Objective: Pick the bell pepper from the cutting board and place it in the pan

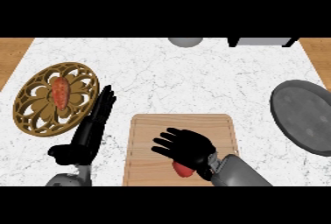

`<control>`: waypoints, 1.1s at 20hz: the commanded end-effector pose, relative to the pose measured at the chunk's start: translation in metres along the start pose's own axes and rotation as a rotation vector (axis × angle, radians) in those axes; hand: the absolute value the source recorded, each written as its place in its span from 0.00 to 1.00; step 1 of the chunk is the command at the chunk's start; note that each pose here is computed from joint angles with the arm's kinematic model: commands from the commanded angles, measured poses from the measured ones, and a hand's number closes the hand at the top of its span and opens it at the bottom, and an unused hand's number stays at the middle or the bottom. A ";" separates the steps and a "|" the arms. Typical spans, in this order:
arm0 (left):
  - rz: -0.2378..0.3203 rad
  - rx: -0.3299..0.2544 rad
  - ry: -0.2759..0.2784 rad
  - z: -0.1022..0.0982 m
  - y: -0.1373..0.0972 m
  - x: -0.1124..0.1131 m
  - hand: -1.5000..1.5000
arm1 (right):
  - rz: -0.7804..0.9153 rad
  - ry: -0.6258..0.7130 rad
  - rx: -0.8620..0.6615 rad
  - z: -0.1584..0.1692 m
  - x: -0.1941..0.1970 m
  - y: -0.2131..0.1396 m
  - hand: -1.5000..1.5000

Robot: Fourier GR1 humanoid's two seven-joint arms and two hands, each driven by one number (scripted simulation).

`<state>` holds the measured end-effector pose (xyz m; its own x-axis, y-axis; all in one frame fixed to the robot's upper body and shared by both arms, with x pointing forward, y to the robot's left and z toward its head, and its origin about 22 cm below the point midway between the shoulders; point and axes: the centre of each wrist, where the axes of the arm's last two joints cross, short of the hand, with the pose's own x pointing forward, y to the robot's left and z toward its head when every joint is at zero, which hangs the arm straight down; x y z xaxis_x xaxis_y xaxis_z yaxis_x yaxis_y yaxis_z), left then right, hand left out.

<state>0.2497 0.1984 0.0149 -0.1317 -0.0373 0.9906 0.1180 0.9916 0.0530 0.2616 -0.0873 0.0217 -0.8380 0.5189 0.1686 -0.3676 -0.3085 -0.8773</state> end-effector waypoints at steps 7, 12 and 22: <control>0.011 -0.010 0.013 0.010 -0.001 -0.012 0.50 | 0.140 -0.030 0.158 -0.027 -0.007 0.035 1.00; 0.012 -0.011 -0.005 0.010 0.009 0.004 0.50 | 0.192 -0.031 0.086 -0.044 0.000 0.043 1.00; 0.004 -0.003 -0.010 0.005 0.009 0.005 0.50 | 0.188 -0.064 -0.160 -0.012 -0.029 0.020 1.00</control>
<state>0.2456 0.2013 0.0110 -0.1382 -0.0354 0.9898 0.1168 0.9918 0.0518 0.2833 -0.0788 -0.0078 -0.9168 0.3988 0.0190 -0.1670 -0.3398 -0.9256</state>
